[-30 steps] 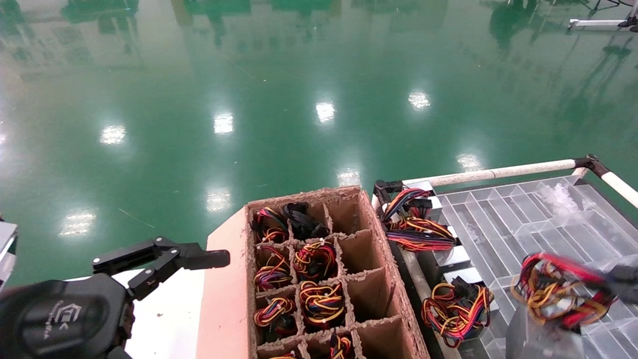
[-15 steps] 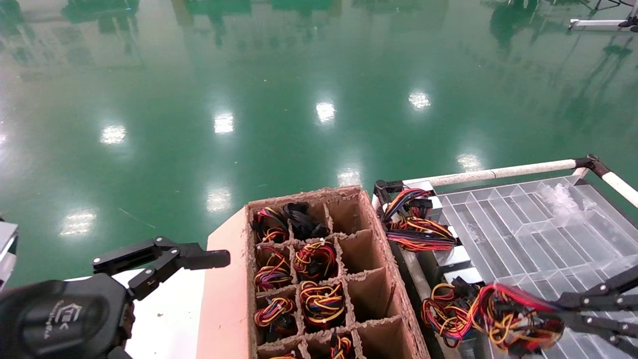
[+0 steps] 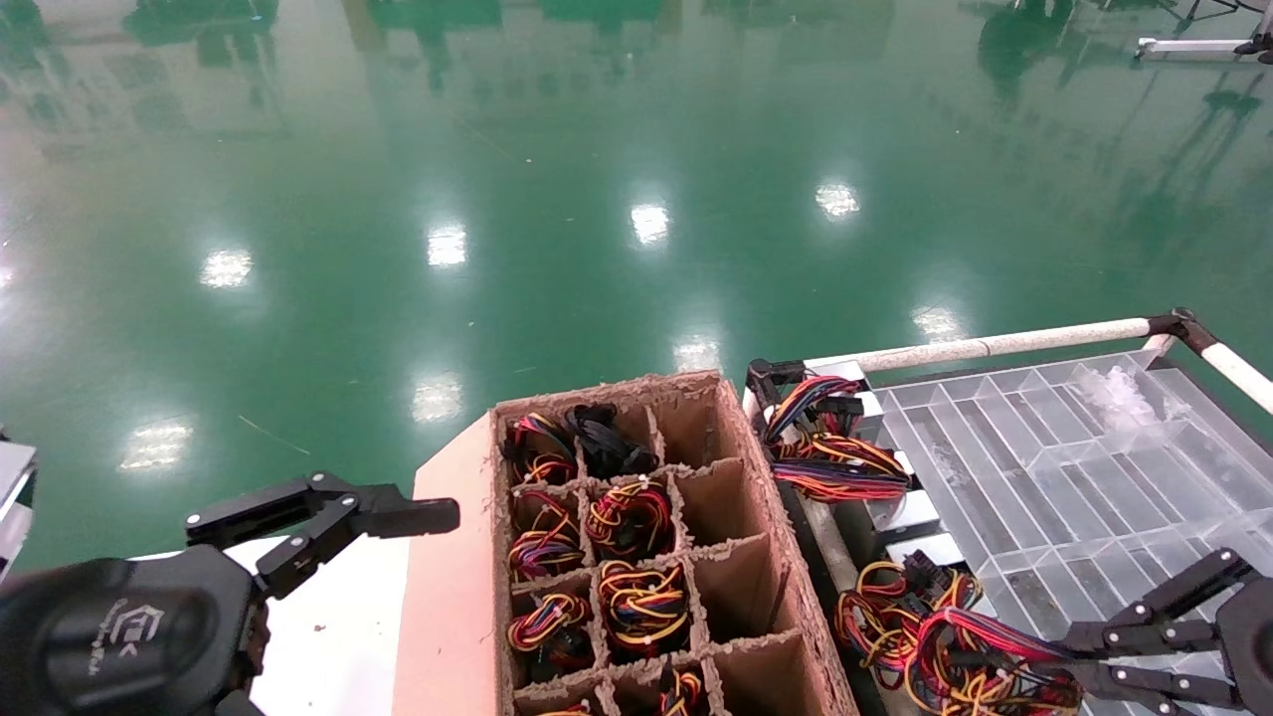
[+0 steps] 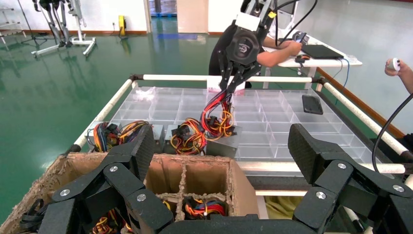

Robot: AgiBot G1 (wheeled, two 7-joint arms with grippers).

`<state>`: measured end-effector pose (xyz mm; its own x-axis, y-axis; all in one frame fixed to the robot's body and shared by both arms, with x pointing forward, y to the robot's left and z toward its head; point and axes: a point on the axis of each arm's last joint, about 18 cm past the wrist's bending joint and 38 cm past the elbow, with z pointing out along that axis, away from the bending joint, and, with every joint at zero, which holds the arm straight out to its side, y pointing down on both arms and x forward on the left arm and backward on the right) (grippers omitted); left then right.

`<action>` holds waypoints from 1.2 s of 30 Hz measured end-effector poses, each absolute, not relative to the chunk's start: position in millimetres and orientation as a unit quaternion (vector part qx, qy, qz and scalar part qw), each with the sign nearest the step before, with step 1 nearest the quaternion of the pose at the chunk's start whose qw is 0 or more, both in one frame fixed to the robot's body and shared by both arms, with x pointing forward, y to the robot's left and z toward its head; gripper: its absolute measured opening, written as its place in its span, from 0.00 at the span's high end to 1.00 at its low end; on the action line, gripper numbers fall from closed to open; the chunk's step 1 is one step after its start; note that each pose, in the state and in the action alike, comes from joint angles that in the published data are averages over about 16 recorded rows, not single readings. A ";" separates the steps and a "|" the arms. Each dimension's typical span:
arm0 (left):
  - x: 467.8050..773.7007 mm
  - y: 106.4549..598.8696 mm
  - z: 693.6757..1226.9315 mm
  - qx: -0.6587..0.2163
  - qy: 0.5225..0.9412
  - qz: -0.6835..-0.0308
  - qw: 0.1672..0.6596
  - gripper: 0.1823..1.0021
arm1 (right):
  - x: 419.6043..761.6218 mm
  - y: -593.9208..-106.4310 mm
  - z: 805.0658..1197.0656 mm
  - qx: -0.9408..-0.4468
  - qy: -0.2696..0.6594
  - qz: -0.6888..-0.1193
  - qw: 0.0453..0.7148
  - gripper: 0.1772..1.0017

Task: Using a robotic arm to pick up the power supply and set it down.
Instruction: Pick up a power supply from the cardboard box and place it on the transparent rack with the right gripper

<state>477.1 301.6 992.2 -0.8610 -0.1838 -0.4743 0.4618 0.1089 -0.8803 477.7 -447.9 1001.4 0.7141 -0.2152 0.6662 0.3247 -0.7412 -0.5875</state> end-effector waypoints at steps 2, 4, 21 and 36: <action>477.1 301.6 992.2 0.099 0.703 -0.660 0.244 0.00 | 479.6 -448.1 999.0 -0.855 -0.032 -0.373 0.359 0.98; 477.1 301.6 992.2 0.099 0.703 -0.660 0.244 0.00 | 481.0 -448.2 996.9 -0.855 -0.031 -0.369 0.362 0.98; 477.1 301.6 992.2 0.099 0.703 -0.660 0.244 0.00 | 487.0 -459.9 980.0 -0.857 -0.016 -0.354 0.375 0.98; 477.1 301.7 992.2 0.099 0.703 -0.660 0.244 0.00 | 490.2 -484.7 967.9 -0.854 0.025 -0.359 0.376 0.98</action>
<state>477.1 301.7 992.2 -0.8610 -0.1840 -0.4742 0.4617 0.1088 -0.8804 490.2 -484.7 967.9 0.7412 -0.3119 0.5944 0.2278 -0.7161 -0.6598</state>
